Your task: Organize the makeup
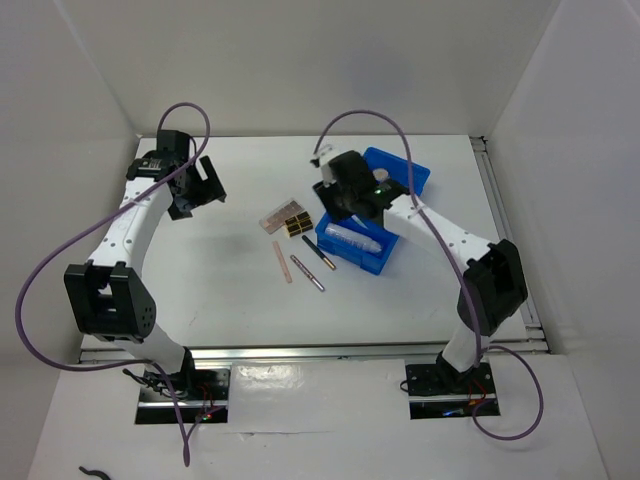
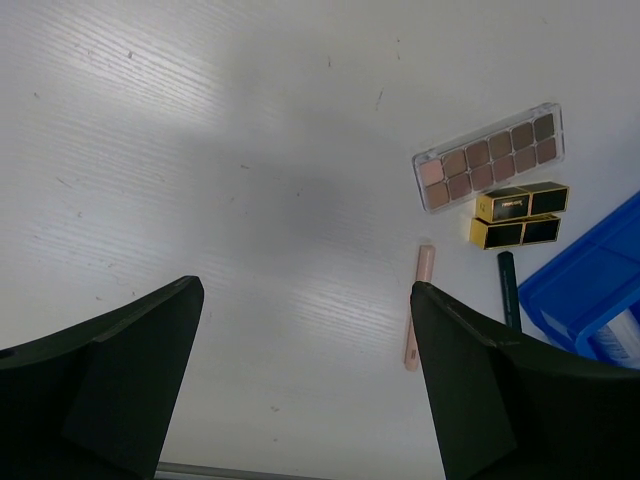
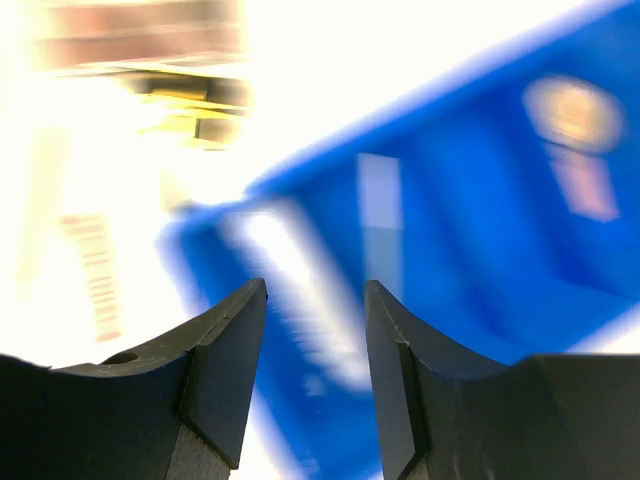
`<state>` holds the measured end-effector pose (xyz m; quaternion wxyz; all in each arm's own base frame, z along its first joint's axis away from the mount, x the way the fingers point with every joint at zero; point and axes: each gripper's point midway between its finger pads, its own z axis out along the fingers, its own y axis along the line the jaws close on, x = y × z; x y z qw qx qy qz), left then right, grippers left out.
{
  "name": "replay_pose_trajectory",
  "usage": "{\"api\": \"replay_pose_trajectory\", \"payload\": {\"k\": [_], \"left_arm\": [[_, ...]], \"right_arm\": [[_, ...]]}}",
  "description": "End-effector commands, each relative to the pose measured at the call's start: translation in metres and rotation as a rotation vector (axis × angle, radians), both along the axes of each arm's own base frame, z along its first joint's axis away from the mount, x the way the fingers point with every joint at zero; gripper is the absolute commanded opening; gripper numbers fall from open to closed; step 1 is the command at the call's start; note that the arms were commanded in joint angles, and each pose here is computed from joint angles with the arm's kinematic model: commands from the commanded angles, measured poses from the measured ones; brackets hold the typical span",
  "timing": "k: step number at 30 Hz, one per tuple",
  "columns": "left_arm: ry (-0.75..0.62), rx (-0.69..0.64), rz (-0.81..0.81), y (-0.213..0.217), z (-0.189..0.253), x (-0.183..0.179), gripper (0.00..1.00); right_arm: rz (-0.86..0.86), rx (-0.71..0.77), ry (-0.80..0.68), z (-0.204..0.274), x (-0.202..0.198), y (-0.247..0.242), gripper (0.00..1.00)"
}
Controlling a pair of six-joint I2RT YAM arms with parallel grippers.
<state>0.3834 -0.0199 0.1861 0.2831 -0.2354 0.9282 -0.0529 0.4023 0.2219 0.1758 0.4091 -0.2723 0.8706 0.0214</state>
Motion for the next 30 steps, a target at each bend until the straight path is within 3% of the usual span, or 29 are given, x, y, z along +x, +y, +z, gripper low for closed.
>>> {"api": "replay_pose_trajectory", "payload": {"k": [1,5,8,19,30], "left_arm": [[-0.102,0.029,0.009,0.007,0.032,0.005,0.99],[-0.093,0.023,0.018,0.007,0.031,0.001,0.99],[-0.082,0.035,0.045,0.011,0.030,-0.001,0.99],[-0.064,0.023,0.047,0.009,0.025,-0.004,0.99],[-0.064,0.007,0.036,0.005,0.025,-0.007,0.99]], "right_arm": [[0.160,0.166,0.131,0.019,-0.068,0.074,0.52],[0.265,0.154,0.226,-0.009,-0.129,0.122,0.52],[0.264,0.113,0.285,-0.040,-0.146,0.129,0.52],[0.194,0.057,0.330,-0.115,-0.136,0.123,0.50],[0.119,-0.004,0.259,-0.140,-0.116,0.114,0.50]]}}
